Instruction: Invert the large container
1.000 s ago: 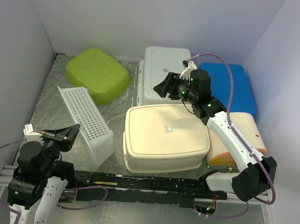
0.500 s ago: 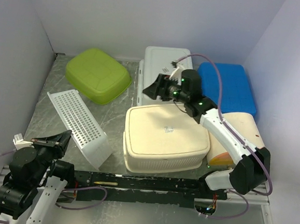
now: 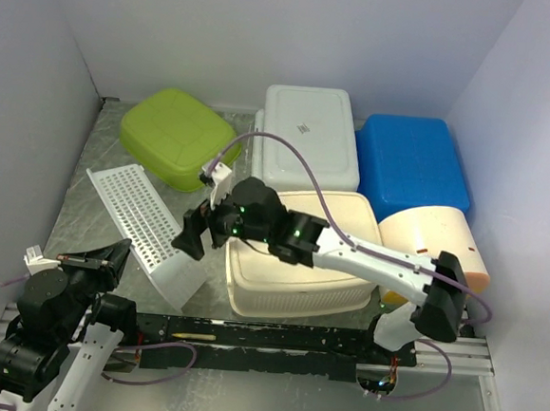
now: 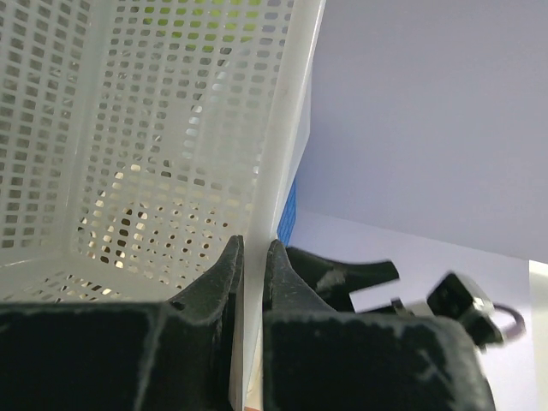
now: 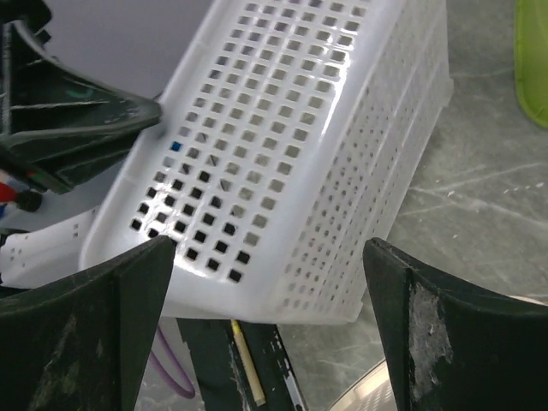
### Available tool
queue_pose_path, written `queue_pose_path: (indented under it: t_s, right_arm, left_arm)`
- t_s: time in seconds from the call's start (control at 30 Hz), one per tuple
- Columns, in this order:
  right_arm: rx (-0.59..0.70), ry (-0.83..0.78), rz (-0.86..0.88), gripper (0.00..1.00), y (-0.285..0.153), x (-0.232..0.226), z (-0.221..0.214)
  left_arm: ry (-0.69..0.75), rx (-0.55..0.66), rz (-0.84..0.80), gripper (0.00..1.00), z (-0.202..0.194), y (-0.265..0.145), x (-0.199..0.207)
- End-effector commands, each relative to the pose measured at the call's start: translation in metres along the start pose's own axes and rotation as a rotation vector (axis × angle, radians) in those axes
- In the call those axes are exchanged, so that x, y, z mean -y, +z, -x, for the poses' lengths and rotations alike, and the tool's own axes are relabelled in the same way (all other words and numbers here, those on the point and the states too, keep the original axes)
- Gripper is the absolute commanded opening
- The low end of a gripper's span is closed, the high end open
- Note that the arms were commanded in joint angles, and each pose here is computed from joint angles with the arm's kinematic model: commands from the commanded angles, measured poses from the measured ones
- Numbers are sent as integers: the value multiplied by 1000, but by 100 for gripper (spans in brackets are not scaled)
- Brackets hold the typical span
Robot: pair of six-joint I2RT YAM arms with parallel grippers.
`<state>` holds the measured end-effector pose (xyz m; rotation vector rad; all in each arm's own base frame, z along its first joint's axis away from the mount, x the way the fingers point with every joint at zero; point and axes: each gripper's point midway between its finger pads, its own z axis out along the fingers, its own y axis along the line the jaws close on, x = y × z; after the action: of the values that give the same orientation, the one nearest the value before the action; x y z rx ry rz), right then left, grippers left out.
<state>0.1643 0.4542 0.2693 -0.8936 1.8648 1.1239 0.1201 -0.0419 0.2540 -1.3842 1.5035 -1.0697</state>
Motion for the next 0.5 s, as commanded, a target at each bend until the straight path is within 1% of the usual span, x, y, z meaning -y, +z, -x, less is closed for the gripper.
queue_pose_path:
  t_s: [0.0,0.1,0.23,0.33,0.47]
  right_arm:
    - [202,-127,-111,95,-24,-11,38]
    - [228,-192,-138,97,-28,-32,38]
    - [208,-263,-174,97,-23,-60,23]
    - [194,-288,-199,91,-18,-76,10]
    - [210,-344,-190,85,-16,-103,-3]
  left_arm:
    - [83,-27,382,7,-3,-1,-95]
    - [85,-22,374,7,-1,-2,-94]
    - [76,-20,362,7,-1,-3,-91]
    - [76,-25,357,7,-2,-4,-90]
    - [80,-35,352,7,-3,-5,-90]
